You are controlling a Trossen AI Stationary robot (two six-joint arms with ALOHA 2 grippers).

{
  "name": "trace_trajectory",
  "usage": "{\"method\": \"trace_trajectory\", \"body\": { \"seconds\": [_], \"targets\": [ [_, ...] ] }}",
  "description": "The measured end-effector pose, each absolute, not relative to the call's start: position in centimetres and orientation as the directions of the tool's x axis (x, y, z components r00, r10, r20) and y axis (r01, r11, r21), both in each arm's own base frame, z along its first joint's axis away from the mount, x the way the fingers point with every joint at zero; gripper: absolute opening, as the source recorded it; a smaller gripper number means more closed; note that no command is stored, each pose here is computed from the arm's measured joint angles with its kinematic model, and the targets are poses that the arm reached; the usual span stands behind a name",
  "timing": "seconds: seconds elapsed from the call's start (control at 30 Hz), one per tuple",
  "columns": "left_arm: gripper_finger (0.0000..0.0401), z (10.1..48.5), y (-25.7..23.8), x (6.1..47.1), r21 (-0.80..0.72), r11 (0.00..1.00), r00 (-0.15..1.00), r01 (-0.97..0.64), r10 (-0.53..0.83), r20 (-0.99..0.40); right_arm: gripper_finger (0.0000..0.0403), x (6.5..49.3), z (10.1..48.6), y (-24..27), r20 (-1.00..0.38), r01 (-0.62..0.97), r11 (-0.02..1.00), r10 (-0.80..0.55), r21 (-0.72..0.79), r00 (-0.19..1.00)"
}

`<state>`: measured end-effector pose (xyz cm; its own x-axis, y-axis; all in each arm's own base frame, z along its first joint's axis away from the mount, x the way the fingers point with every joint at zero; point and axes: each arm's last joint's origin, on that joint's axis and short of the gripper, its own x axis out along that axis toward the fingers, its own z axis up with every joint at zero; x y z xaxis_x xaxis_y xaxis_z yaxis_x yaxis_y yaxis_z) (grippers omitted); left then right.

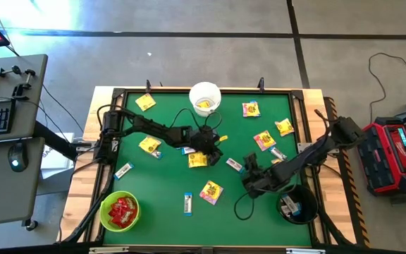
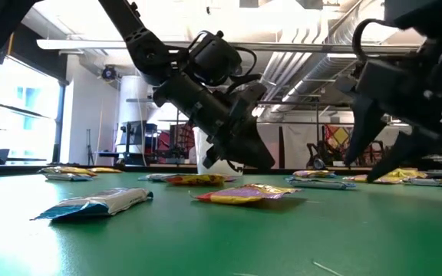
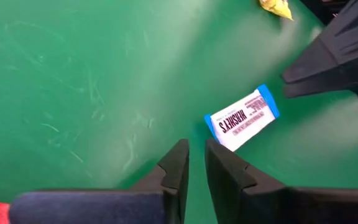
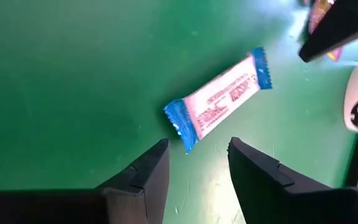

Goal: Sort candy by brand, put in halloween buckets
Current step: Put the white candy into the black bucket

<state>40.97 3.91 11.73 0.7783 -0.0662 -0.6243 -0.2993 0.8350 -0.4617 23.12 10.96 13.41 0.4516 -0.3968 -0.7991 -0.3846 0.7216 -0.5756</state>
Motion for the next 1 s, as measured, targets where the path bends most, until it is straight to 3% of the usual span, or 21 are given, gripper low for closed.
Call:
{"method": "trace_trajectory", "body": {
  "seconds": [0.43, 1.0],
  "targets": [
    [0.0012, 11.9, 3.9, 41.1, -0.471, 0.836, 0.794, -0.282, -0.073, -0.603, 0.015, 24.0, 12.3, 11.3, -0.769, -0.41, 0.67, -0.413, -0.619, 0.488],
    [0.0011, 9.8, 3.5, 42.7, -0.471, 0.833, 0.781, -0.29, -0.079, -0.62, 0.015, 24.4, 12.4, 11.0, -0.764, -0.399, 0.673, -0.414, -0.623, 0.495]
  ]
}}
